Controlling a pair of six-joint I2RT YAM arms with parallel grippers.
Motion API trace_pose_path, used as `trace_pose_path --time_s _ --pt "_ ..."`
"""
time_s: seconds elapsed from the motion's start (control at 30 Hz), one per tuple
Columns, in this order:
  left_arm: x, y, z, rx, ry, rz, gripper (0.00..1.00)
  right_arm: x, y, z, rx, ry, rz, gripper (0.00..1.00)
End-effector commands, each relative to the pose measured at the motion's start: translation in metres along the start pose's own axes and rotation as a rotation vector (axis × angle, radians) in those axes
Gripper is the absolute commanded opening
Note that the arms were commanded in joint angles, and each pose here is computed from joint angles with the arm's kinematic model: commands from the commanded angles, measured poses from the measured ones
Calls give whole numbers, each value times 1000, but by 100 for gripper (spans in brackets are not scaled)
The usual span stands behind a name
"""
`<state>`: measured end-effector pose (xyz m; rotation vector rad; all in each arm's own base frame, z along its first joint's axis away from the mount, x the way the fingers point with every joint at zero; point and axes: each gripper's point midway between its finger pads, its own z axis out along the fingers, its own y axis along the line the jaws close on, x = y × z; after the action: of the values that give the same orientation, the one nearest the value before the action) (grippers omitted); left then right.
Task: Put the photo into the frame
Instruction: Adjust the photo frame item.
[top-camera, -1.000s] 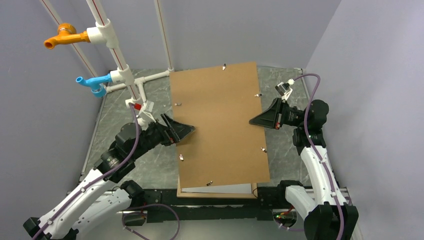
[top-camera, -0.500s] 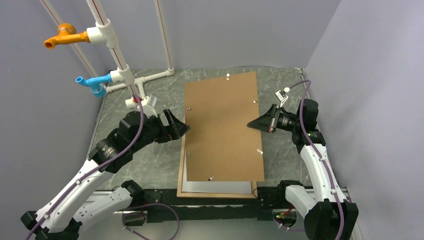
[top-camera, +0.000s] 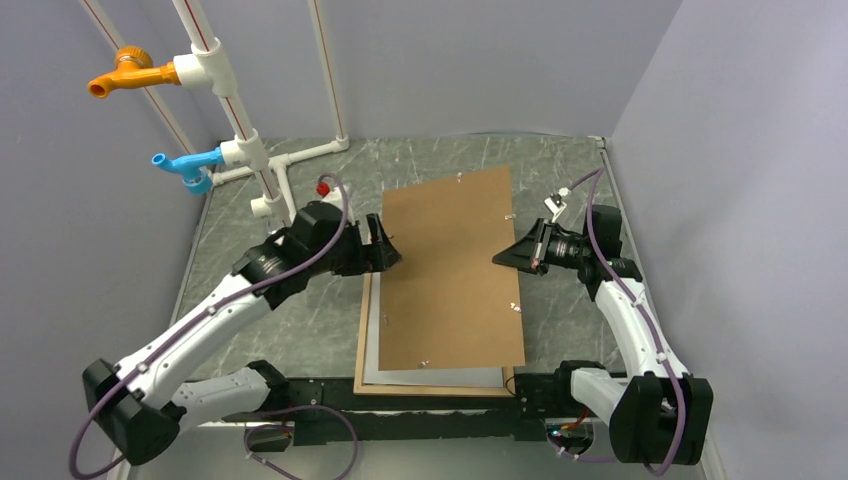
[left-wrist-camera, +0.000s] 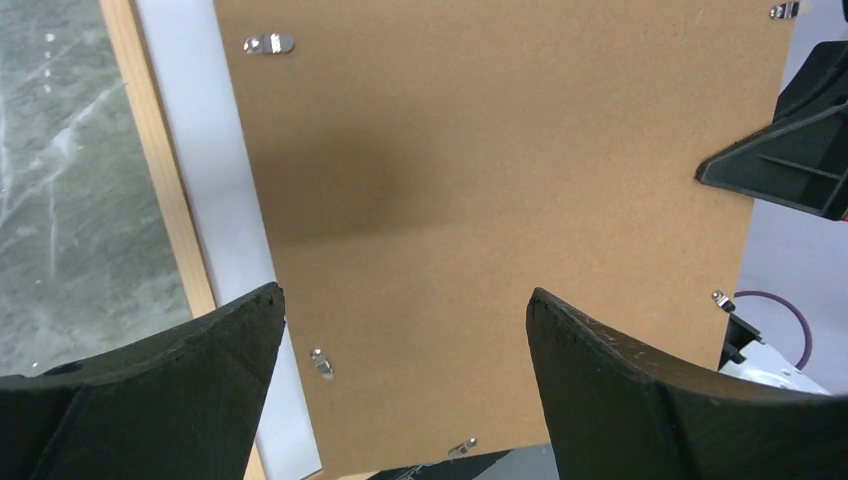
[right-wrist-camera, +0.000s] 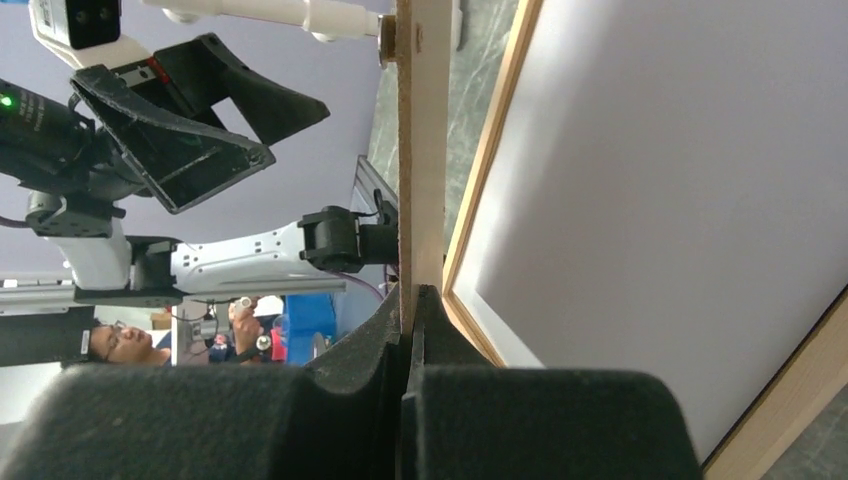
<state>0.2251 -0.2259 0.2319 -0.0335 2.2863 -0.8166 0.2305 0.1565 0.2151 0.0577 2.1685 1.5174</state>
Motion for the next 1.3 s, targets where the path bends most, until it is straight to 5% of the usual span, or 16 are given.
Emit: trace_pose_path --time_s 0.0,0.77,1.27 --pt "-26 -29 16 86 -40 63 93 1 5 -1 -25 16 -37 0" --pt "-130 -110 163 185 -75 180 87 12 25 -11 -61 20 -103 0" --pt "-128 -142 200 366 -31 169 85 14 22 -10 -54 29 -89 0"
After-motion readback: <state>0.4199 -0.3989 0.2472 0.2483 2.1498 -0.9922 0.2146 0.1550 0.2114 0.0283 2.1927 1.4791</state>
